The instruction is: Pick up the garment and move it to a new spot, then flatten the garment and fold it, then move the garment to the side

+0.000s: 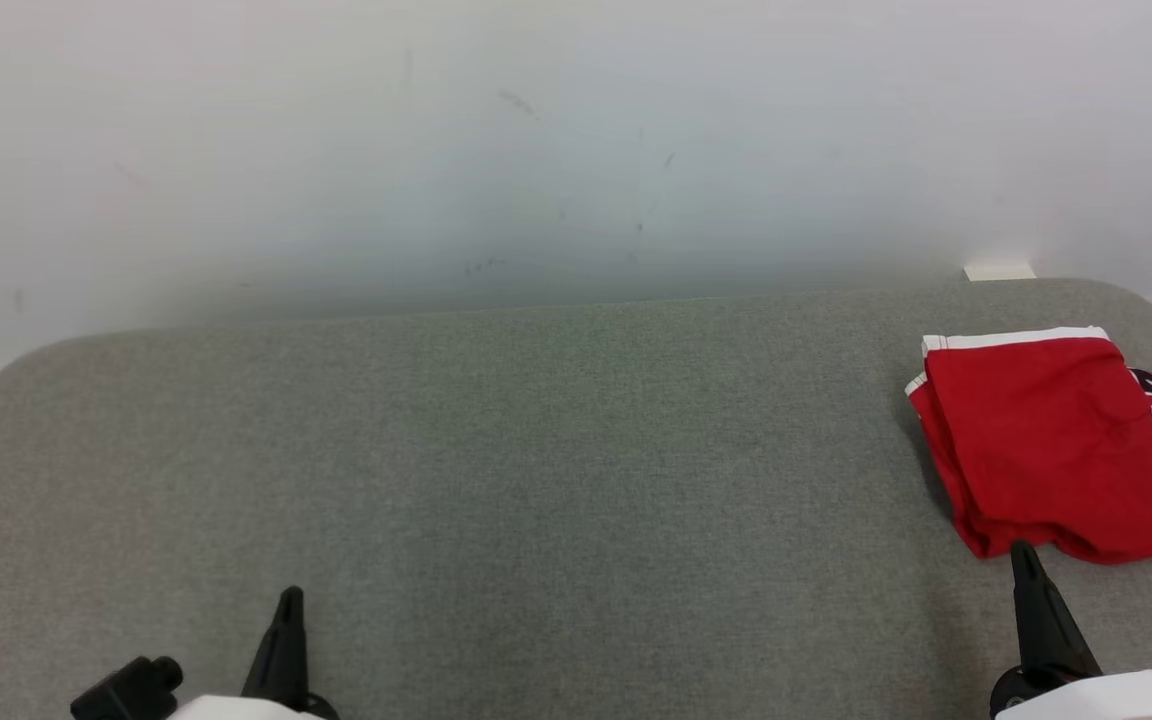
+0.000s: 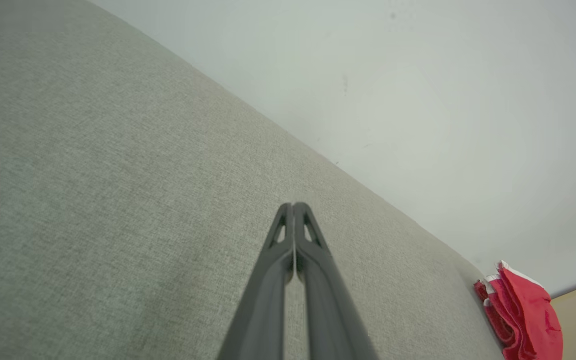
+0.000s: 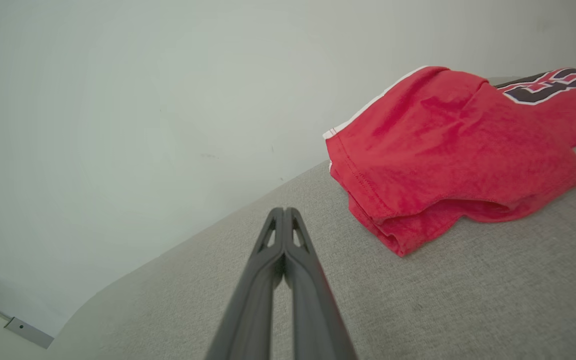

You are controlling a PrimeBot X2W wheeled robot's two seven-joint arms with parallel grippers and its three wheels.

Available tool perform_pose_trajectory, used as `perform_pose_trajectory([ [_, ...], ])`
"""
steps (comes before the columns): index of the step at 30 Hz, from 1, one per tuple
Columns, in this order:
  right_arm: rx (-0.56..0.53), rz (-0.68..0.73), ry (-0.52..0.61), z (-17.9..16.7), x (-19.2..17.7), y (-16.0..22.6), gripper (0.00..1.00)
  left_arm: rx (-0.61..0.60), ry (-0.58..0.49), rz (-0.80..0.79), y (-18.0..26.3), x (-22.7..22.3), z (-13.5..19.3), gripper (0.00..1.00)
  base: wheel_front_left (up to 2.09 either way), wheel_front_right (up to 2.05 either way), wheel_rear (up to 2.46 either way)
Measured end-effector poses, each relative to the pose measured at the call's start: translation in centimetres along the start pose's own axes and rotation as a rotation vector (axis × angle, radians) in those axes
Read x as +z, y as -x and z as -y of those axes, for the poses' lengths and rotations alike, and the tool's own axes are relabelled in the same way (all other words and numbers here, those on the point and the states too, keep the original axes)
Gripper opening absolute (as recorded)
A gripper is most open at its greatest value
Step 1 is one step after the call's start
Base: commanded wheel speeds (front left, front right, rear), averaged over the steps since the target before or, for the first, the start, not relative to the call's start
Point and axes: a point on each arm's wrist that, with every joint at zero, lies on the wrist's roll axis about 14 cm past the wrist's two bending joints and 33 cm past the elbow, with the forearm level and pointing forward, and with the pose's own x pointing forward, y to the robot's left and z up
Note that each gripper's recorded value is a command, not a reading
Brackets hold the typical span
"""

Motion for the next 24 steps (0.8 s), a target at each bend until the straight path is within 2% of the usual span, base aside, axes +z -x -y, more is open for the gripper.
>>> perform_pose_trajectory([
  [24,-0.043,0.0,-0.29,0.7,0.3,-0.6,0.0,0.03,0.324,0.011,-0.2,1.3,-0.9,0.0,0.0,0.0,0.0],
])
